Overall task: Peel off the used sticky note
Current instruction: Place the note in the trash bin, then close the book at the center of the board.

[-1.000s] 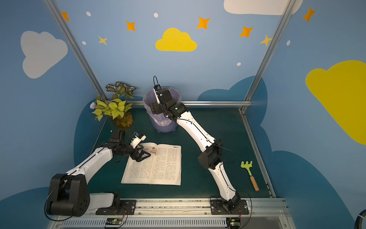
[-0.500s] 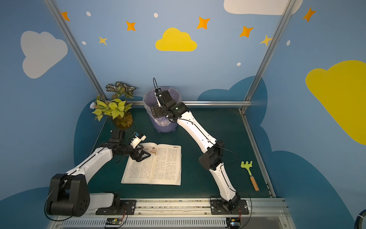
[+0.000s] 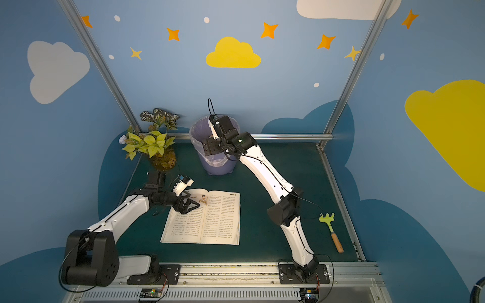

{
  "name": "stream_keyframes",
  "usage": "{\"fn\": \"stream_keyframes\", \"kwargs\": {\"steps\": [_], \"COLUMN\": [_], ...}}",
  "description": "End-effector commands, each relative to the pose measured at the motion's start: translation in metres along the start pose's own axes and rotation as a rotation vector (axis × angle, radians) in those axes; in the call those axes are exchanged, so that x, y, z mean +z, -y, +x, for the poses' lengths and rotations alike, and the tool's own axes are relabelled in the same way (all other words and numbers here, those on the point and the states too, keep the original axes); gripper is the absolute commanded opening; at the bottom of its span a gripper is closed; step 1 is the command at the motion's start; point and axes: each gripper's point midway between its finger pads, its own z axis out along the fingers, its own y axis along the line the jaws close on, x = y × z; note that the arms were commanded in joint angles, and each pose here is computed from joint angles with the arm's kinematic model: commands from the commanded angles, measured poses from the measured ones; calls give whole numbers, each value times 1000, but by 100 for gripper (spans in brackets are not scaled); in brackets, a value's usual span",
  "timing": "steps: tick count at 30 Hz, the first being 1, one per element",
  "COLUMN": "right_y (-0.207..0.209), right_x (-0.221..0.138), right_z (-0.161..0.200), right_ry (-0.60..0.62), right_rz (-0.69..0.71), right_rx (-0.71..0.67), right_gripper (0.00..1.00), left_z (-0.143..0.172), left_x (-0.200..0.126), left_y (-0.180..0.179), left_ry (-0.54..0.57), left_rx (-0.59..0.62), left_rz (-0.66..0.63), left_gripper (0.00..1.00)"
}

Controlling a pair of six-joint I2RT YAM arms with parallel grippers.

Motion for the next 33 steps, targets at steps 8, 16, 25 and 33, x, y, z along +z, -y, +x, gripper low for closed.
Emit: {"fn": "stream_keyframes", "kwargs": {"steps": [8, 16, 25, 33], "right_y": [6, 36, 68, 68], "right_x": [-70, -109, -107, -73], "right_z": [-20, 34, 158, 253], "right_ry": [71, 83, 99, -79], "right_rz": [39, 182, 175, 129], "right_rx": [7, 68, 268, 468], "right_gripper": [97, 97, 97, 97], "left_z": [5, 29, 94, 116], "left_x": [-6, -15, -21, -21], "left_y": [-2, -34, -76, -85], "left_ry": [-41, -208, -403, -479], "left_rx": [24, 129, 101, 105], "left_rz": [-31, -176, -211, -245], "left_gripper": [100, 100, 98, 94]}}
